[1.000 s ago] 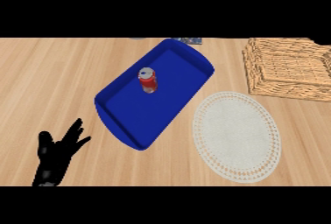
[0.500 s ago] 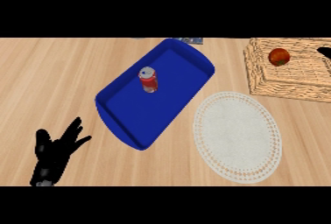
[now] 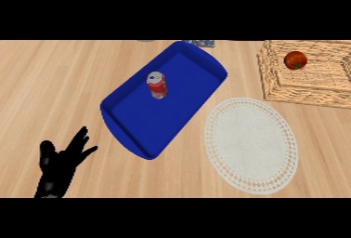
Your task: Pick the tomato from the placemat and place it in the basket
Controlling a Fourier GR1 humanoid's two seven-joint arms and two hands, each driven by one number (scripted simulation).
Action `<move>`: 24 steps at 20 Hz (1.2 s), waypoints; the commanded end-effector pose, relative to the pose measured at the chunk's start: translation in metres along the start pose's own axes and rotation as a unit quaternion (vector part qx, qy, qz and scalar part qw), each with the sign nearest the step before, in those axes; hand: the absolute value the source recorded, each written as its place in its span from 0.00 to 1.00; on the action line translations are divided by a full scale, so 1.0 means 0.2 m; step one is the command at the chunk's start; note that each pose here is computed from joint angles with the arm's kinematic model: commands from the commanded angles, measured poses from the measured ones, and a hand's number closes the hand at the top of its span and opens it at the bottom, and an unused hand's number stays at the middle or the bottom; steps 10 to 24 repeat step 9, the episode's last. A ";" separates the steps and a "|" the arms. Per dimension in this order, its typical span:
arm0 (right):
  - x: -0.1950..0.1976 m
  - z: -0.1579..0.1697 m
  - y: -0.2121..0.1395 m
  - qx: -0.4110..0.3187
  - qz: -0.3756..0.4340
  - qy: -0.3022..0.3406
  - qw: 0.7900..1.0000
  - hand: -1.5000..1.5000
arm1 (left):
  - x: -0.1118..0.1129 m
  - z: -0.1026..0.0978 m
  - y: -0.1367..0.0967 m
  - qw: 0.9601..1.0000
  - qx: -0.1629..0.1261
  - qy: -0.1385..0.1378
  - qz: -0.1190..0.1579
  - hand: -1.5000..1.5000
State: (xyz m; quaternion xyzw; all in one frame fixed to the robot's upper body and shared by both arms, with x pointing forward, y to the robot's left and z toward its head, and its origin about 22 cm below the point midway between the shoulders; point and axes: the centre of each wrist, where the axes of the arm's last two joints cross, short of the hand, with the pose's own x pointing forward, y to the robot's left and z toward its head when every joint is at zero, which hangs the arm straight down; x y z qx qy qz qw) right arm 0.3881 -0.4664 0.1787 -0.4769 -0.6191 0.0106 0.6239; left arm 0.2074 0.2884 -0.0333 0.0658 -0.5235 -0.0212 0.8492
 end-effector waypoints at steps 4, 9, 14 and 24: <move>-0.09 -0.03 -0.25 -0.043 -0.060 0.045 0.996 0.00 | -0.09 0.01 0.03 0.999 -0.003 0.038 0.002 0.50; -0.26 0.00 -0.54 -0.069 -0.059 0.065 0.994 0.00 | -0.10 -0.02 -0.05 0.999 0.008 0.046 0.001 0.50; -0.26 0.00 -0.54 -0.069 -0.059 0.065 0.994 0.00 | -0.10 -0.02 -0.05 0.999 0.008 0.046 0.001 0.50; -0.26 0.00 -0.54 -0.069 -0.059 0.065 0.994 0.00 | -0.10 -0.02 -0.05 0.999 0.008 0.046 0.001 0.50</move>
